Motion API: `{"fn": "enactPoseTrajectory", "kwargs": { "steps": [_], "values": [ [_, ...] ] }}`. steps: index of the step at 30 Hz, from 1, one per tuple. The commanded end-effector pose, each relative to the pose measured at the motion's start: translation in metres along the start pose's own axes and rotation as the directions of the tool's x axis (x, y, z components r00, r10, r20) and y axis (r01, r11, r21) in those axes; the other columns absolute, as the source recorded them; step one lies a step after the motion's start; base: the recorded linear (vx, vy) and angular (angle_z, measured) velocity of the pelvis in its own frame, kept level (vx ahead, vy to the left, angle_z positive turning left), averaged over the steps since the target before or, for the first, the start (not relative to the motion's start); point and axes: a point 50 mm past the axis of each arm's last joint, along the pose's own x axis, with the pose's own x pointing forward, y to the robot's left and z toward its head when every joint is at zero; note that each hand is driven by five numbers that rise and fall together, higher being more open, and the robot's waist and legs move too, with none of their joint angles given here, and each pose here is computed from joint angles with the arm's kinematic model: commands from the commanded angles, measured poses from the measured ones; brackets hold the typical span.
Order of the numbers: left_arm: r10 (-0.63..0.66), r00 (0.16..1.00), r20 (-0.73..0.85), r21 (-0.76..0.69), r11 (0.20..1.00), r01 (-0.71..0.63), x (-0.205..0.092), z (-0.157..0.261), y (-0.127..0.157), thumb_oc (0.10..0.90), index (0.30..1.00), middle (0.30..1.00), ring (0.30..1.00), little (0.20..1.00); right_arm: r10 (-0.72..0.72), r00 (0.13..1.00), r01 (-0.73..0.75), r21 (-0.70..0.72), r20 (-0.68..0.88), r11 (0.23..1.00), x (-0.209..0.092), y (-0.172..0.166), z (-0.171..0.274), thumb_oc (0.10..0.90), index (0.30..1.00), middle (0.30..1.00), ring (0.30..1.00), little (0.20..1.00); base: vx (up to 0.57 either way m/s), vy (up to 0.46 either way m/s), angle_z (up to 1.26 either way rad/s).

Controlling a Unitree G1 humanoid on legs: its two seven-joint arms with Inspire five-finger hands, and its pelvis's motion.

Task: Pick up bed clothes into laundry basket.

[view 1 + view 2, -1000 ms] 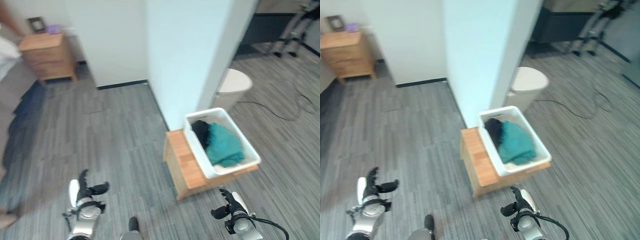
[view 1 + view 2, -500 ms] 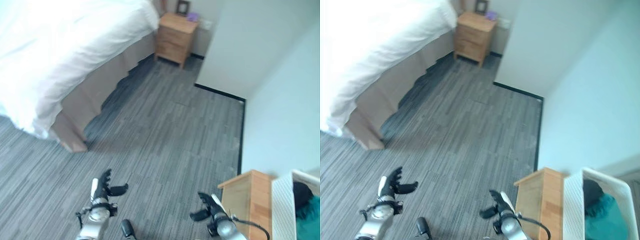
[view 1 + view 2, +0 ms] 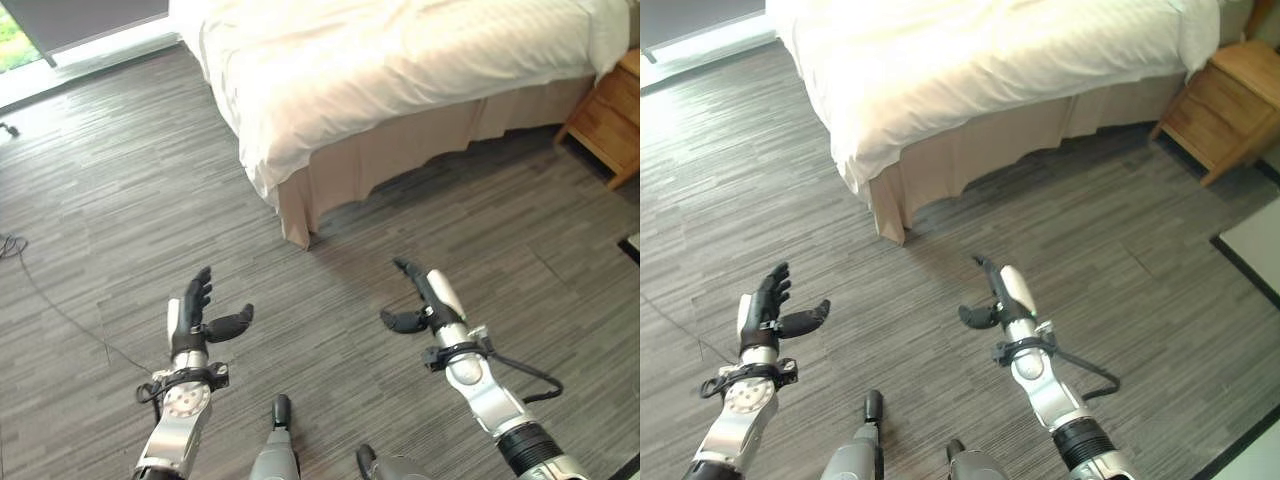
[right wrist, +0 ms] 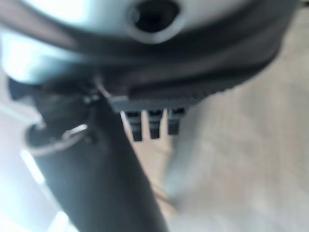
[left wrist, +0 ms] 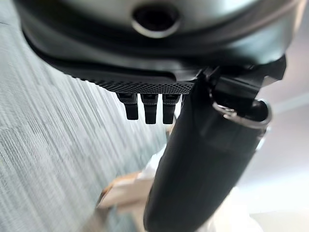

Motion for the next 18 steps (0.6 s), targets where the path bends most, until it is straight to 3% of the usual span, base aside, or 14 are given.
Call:
{"fn": "enactPoseTrajectory", "kwargs": {
  "steps": [1, 7, 14, 18],
  "values": [
    [0.091, 0.948, 0.303, -0.134, 0.990, -0.052, 0.016, 0.068, 0.022, 0.800, 0.900, 0.900, 0.900, 0.900, -0.183, 0.959, 0.177, 0.045, 0.216, 0.983, 0.006, -0.042, 0.040, 0.800, 0.900, 0.900, 0.900, 0.900, -0.34, -0.153, 0.65],
    [-0.020, 0.948, 0.316, -0.101, 0.993, 0.054, 0.005, 0.068, 0.022, 0.800, 0.900, 0.900, 0.900, 0.900, -0.225, 0.948, 0.209, 0.093, 0.225, 0.974, -0.015, -0.051, 0.039, 0.800, 0.900, 0.900, 0.900, 0.900, -0.31, -0.088, 0.95],
    [-0.083, 0.948, 0.308, 0.032, 0.996, 0.077, 0.002, 0.066, 0.026, 0.800, 0.900, 0.900, 0.900, 0.900, -0.169, 0.973, 0.142, 0.167, 0.156, 0.976, -0.030, -0.035, 0.026, 0.800, 0.900, 0.900, 0.900, 0.900, 0.01, 0.116, 0.89],
    [-0.093, 0.948, 0.305, 0.090, 0.994, 0.069, 0.000, 0.064, 0.031, 0.800, 0.900, 0.900, 0.900, 0.900, -0.151, 0.979, 0.121, 0.202, 0.140, 0.972, -0.034, -0.029, 0.023, 0.800, 0.900, 0.900, 0.900, 0.900, 0.02, 0.086, 0.18]
  ]
}}
